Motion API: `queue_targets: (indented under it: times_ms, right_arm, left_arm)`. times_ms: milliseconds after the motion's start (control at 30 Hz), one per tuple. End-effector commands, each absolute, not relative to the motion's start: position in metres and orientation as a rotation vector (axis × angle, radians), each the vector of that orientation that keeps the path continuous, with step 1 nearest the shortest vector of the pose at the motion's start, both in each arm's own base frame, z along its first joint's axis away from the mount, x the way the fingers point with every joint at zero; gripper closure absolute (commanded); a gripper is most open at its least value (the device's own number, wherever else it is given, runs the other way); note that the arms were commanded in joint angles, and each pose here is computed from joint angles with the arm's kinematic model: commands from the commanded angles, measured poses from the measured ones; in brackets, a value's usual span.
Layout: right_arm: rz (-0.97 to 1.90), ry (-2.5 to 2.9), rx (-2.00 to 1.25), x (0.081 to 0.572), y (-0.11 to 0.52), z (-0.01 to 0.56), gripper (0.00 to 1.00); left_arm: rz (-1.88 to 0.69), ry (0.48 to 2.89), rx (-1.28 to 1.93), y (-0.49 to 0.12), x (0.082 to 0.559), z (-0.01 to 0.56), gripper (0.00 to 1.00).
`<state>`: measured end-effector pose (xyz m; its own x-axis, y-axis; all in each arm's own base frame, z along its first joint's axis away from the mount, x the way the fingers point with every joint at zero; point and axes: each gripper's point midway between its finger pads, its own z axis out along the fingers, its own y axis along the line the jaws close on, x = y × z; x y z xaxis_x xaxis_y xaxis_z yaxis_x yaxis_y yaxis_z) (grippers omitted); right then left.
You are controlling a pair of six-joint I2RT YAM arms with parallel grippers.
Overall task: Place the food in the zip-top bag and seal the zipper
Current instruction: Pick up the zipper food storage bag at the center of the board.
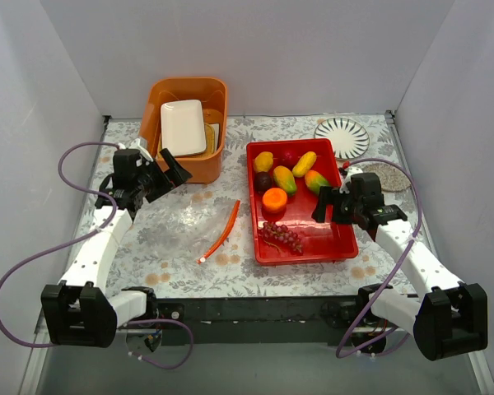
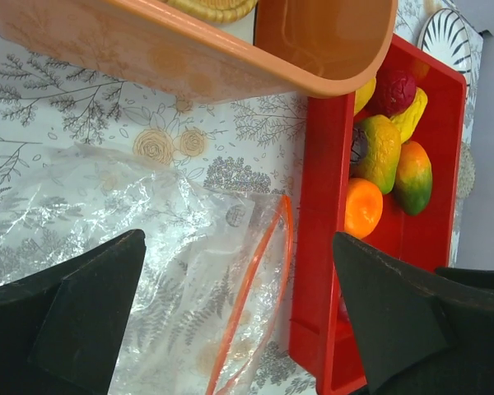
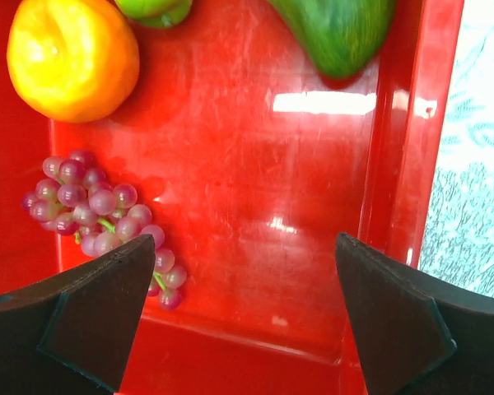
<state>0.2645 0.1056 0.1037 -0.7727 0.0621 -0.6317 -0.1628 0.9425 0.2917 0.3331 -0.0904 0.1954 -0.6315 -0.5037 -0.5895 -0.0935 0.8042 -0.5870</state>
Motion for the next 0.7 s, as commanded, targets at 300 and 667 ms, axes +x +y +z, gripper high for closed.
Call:
queue_targets:
  times_ms: [300,667]
  right_arm:
    - [0.438,2.370,0.063,0.275,0.103,0.147,0.02]
    - [0.429,2.424,0.133,0.296,0.107,0.144,0.03]
  left_arm:
    - [-0.762,2.414,-0.427,-0.107,0.316,0.163,0.02]
    - [-0.758,2.460,-0.193,-0.158,0.289,0.168,0.02]
